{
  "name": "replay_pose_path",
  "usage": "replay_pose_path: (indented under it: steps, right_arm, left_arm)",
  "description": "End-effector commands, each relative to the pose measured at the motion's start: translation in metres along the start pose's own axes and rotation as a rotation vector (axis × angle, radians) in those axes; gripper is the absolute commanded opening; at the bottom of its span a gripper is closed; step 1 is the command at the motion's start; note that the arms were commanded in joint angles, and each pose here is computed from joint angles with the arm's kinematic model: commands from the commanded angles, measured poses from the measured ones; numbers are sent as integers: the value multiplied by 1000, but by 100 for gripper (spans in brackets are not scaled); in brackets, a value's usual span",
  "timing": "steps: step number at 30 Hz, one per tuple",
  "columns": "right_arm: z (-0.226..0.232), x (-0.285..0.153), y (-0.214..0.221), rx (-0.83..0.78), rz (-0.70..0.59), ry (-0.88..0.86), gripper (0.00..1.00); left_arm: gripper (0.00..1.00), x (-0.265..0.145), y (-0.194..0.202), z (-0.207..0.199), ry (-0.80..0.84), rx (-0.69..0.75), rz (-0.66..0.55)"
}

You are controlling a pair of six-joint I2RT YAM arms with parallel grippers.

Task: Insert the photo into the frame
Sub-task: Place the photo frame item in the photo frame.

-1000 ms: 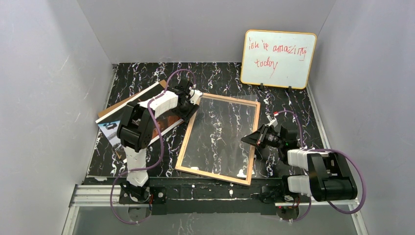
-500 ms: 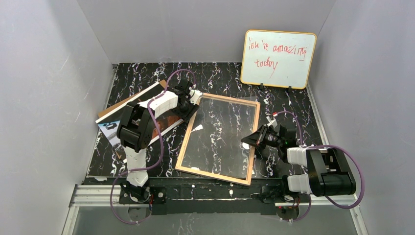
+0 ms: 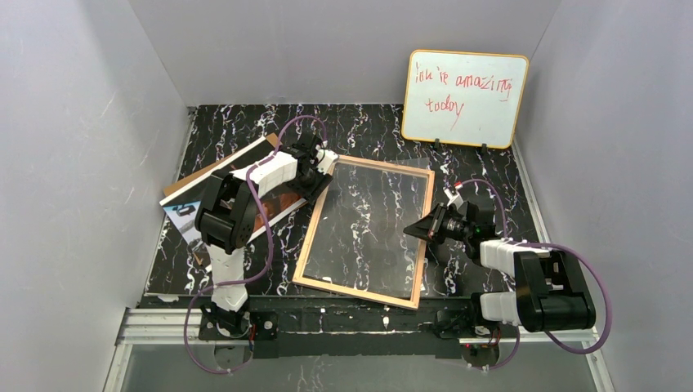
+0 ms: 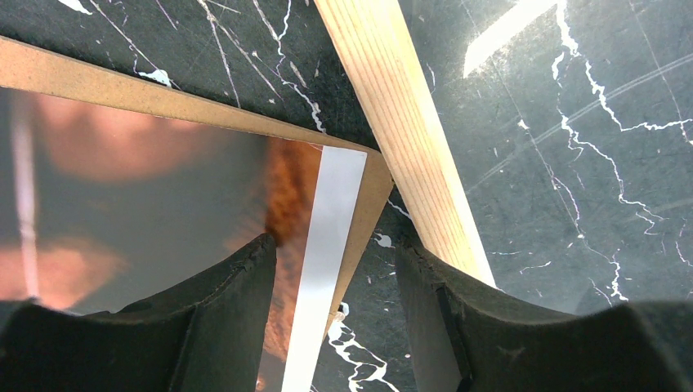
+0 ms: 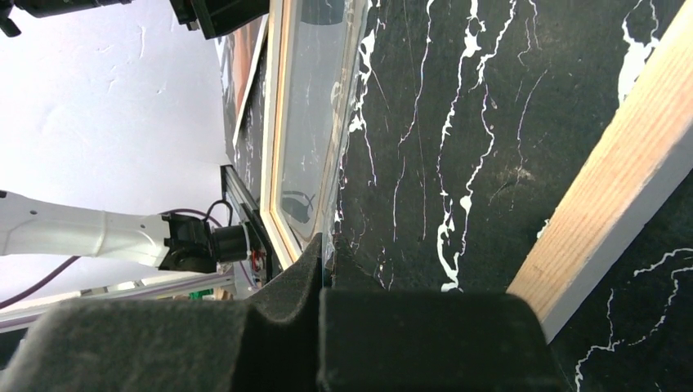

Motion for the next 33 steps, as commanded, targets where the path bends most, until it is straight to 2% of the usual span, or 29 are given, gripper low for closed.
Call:
replay_pose_path:
  steps: [1,10,33]
  right_arm:
    - [7,2,-12,-48,-11,-16,1]
    - [3,-5,4,-27,-15,3,1]
    - [-7,-1,8,31,40,27,1]
  left_arm:
    - [53,28,35,-16,95,6,196]
    - [53,29,36,-16,95,8,201]
    - [53,29,39,-16,90,10,203]
Point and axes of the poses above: each gripper's point midway between its finger pads, its own x axis out along the fingers, its own z axis along the line the jaws close on, y = z × x, the point moved 10 cm from there along -x, back along the fingers, and after that the axes turned 3 degrees about -x, right-handed, at the moved point
